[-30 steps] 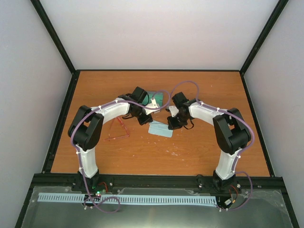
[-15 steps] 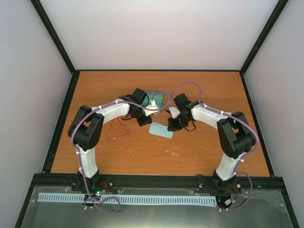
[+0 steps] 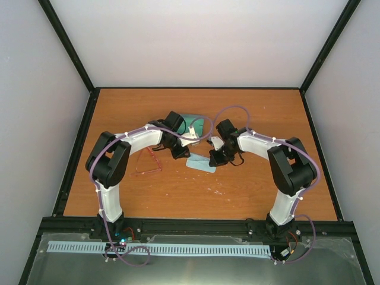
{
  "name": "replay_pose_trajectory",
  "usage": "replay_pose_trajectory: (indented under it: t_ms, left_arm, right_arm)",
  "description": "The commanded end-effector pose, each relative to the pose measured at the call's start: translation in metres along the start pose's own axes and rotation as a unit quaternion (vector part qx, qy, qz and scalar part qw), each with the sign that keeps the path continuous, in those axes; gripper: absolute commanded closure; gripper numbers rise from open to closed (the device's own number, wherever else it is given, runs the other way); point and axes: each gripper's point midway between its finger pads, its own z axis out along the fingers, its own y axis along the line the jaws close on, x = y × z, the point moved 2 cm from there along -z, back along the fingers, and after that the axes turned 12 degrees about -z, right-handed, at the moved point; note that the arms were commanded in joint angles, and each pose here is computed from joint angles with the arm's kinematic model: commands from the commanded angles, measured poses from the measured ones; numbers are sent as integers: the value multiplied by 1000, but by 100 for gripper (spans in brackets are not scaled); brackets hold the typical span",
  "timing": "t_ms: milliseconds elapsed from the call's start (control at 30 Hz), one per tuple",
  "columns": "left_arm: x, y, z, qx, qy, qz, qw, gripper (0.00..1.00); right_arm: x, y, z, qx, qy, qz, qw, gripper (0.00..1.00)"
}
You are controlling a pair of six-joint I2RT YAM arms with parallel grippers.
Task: Organize the sunglasses
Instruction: Fold the glasses cleaning cloth at the center of the board.
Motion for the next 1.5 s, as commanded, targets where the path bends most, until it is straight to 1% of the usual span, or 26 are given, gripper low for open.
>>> replay_pose_trajectory:
  t_ms: [0, 133, 233, 433, 667, 800, 900, 1000, 1067, 1167, 1467]
  left_arm:
    - [7, -4, 9, 7, 13, 43, 999, 75]
    - [14, -3, 13, 4, 20, 80, 997, 75]
    - [17, 0, 17, -2, 28, 94, 995, 75]
    - [23, 1, 27, 2, 38, 104, 994, 72]
    - [20, 6, 37, -2, 38, 100, 994, 74]
    - [20, 7, 41, -2, 39, 94, 995, 79]
    - [23, 7, 44, 1, 43, 91, 995, 86]
    - [26, 6, 46, 4, 47, 87, 995, 95]
    - [26, 6, 45, 4, 47, 85, 995, 99]
    - [24, 6, 42, -1, 45, 84, 995, 100]
    - [9, 0, 17, -12, 13, 83, 996, 100]
  right_arm:
    - [-9, -1, 2, 4, -8, -10, 1000, 97]
    - [-11, -1, 2, 6, -7, -10, 1000, 97]
    - [-8, -1, 4, 4, -2, -10, 1000, 97]
    - [-3, -2, 6, 5, 3, -6, 1000, 97]
    - [-5, -3, 6, 4, 3, -5, 1000, 97]
    - [-5, -3, 6, 4, 5, -5, 1000, 97]
    - [-4, -3, 7, 3, 8, -4, 1000, 97]
    - [-3, -3, 8, 3, 9, -4, 1000, 97]
    - [-3, -3, 7, 5, 10, -4, 1000, 97]
    - [-4, -4, 7, 7, 10, -5, 1000, 97]
    - [-7, -4, 4, 12, 4, -5, 1000, 97]
